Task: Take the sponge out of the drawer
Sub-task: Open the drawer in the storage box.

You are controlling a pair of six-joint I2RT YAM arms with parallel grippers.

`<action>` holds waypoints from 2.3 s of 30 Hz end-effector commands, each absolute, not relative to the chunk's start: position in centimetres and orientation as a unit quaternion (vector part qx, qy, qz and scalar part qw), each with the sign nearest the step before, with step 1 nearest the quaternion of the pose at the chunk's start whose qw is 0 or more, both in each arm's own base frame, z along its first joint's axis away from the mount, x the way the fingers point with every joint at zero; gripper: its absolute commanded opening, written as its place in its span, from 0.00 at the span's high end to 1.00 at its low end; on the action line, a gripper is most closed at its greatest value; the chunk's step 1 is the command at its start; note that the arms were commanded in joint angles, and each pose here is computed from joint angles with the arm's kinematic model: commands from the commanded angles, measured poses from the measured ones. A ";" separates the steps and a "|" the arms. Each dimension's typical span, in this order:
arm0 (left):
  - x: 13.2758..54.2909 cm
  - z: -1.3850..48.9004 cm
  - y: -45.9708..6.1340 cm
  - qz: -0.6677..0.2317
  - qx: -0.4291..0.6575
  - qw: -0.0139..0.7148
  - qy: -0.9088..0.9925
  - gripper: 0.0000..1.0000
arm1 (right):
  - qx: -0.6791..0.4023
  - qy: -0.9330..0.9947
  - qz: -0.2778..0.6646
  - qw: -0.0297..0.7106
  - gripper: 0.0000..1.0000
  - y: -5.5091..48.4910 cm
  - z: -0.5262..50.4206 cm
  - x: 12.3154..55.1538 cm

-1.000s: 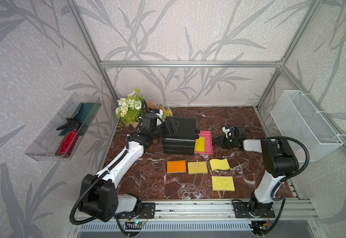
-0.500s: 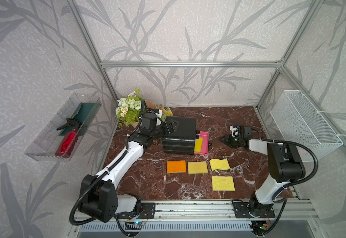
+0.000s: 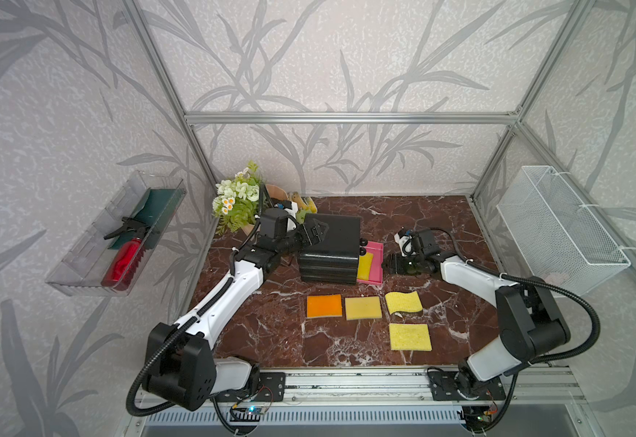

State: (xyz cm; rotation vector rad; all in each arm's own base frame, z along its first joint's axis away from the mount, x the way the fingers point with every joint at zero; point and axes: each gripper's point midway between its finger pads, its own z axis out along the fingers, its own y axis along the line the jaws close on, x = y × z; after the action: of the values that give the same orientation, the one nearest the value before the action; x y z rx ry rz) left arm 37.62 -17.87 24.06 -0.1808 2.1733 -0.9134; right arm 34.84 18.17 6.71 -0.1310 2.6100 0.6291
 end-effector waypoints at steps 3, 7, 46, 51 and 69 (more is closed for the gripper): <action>37.0 24.0 -17.3 -0.349 -0.070 0.385 0.852 0.05 | -0.067 0.964 0.169 0.194 0.38 18.4 4.3 34.4; 37.0 23.7 -17.2 -0.342 -0.070 0.385 0.854 0.05 | -0.067 0.974 0.125 0.178 0.49 17.5 2.7 34.7; 37.4 22.7 -16.5 -0.331 -0.080 0.380 0.860 0.05 | -0.003 0.976 0.068 0.205 0.64 13.3 3.9 37.6; 37.3 22.8 -16.3 -0.328 -0.079 0.384 0.860 0.05 | 0.026 0.977 0.048 0.205 0.66 10.7 3.7 37.5; 37.3 22.9 -16.5 -0.335 -0.078 0.383 0.858 0.05 | 0.035 0.958 0.083 0.271 0.58 10.1 7.4 38.5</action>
State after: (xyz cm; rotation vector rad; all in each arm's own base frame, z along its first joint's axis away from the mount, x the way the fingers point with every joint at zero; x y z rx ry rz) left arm 37.36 -16.82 22.78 -0.2049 2.2001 -0.8612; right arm 38.02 10.09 4.49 0.0986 2.6800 0.1986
